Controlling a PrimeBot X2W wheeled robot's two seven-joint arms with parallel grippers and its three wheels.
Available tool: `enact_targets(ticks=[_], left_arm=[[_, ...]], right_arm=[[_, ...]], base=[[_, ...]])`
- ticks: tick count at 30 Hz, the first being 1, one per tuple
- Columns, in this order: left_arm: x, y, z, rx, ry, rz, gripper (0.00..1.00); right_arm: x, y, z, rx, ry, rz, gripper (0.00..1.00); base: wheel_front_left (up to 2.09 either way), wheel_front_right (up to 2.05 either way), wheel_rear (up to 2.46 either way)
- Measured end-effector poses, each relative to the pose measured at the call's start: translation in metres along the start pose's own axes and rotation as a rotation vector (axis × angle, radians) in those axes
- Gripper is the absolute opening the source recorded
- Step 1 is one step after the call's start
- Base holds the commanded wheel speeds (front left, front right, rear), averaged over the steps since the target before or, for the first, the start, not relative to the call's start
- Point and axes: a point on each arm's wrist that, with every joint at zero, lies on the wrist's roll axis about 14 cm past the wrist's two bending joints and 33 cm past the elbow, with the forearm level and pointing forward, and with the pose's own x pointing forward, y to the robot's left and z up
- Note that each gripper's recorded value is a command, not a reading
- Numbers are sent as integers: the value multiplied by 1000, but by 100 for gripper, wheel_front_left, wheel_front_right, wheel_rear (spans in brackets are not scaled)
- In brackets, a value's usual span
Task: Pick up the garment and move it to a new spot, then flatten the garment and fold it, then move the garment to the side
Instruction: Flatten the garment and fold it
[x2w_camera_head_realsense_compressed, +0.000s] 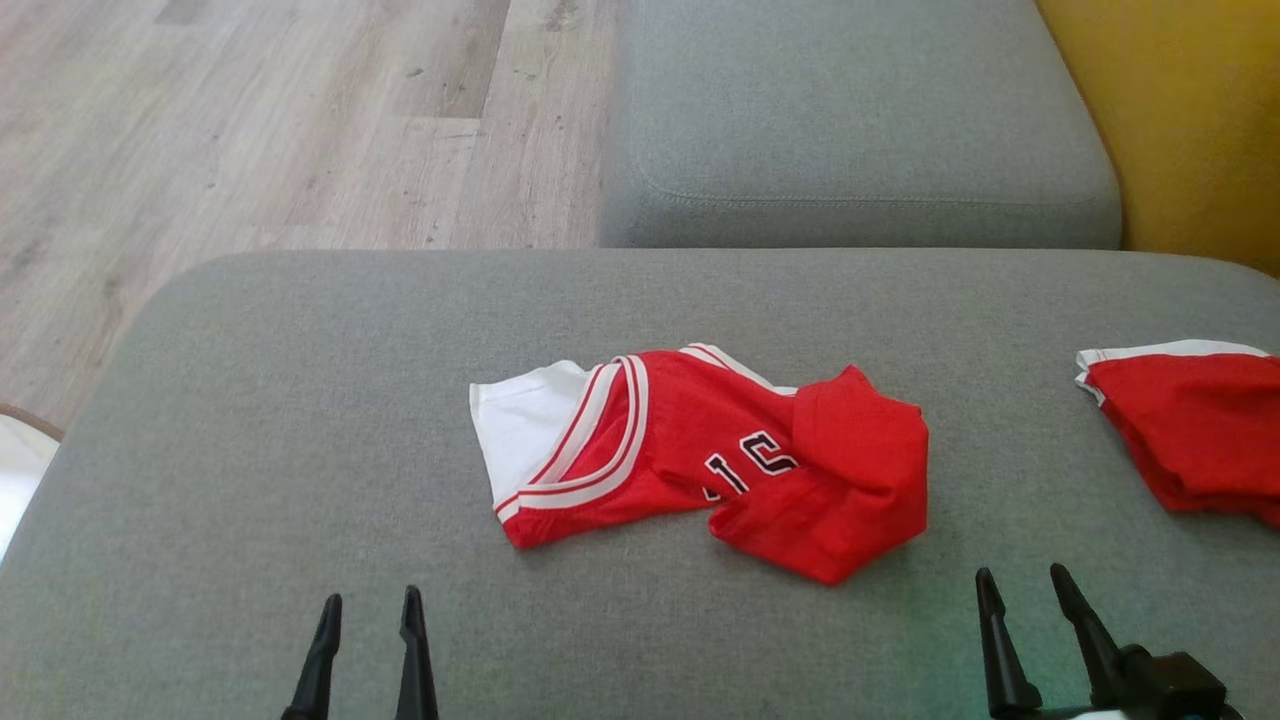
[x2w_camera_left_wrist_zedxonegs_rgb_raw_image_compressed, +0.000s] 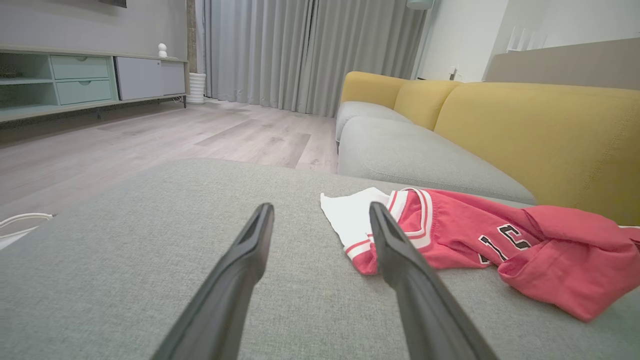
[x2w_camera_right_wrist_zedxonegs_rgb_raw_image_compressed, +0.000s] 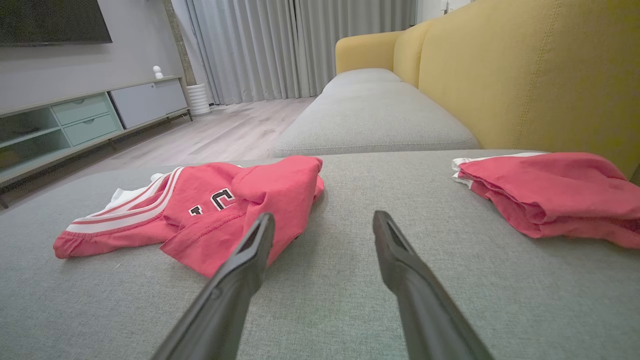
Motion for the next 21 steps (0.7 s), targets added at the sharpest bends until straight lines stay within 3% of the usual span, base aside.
enact_targets(ticks=[10,15,21], left_arm=[[-1,-6,-7,13,20,-39,100],[-3,-16,-35,15,111,-97,100],[33,-37,-46,30,167,-199,100]], right_arm=[[-3,2,-1,-5,1,4,100],[-3,3,-6,0,16,4,100],[-2,2,-14,13,48,-1,100]], base=[[0,0,0],[0,0,0],[0,0,0]])
